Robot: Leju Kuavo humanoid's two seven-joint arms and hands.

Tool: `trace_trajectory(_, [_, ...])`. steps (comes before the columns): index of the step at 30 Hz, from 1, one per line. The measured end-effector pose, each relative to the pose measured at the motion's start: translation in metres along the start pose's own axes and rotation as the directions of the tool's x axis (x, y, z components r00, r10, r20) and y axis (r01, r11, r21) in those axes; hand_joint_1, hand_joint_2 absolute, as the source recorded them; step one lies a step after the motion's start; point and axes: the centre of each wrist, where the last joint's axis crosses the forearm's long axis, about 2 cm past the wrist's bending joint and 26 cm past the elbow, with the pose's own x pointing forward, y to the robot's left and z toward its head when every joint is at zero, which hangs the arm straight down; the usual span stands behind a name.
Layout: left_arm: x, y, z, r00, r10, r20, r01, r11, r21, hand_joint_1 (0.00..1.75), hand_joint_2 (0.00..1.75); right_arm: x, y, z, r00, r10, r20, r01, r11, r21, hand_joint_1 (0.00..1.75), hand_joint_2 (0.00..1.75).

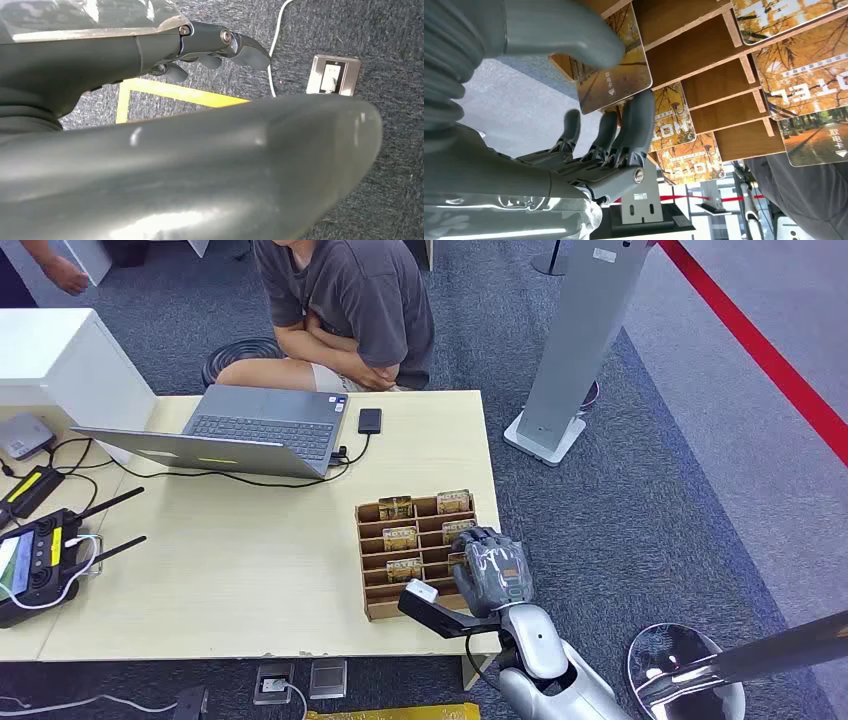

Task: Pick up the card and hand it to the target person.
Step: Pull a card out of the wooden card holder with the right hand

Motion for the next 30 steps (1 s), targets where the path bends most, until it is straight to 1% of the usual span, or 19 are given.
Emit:
trace_trajectory(4, [0.0, 0.0001, 0.0, 1.0, -0.004, 0.002, 0.004, 1.0, -0.001, 0.0, 0.0, 0.0, -0.0008, 0.0003, 1.0, 0.002, -0.004, -0.002, 1.0, -0.006, 1.28, 1.75])
trace_trajectory(11, [-0.0002, 0.0004, -0.0001, 1.0, -0.008, 0.005, 0.008, 1.0, -0.001, 0.0, 0.0, 0.0001, -0.0022, 0.003, 1.0, -0.001, -0.02, 0.0, 1.0, -0.018, 1.29, 1.75])
trace_trajectory(19, [-0.0003, 0.0002, 0.0, 1.0, -0.008, 0.008, 0.008, 1.0, -0.002, 0.0, 0.0, -0.0019, -0.0021, 0.0054, 1.0, 0.006, -0.029, -0.006, 1.0, -0.02, 1.38, 1.75])
trace_trajectory(27, [-0.0003, 0.0001, 0.0001, 1.0, -0.009, 0.009, 0.009, 1.0, -0.002, 0.0, 0.0, -0.0016, -0.0021, 0.007, 1.0, 0.013, -0.024, -0.013, 1.0, -0.015, 1.4, 1.75])
trace_trajectory(30, [-0.0003, 0.0001, 0.0001, 1.0, -0.008, 0.009, 0.008, 1.0, -0.002, 0.0, 0.0, -0.0014, -0.0027, 0.0072, 1.0, 0.015, -0.018, -0.015, 1.0, -0.017, 1.45, 1.75])
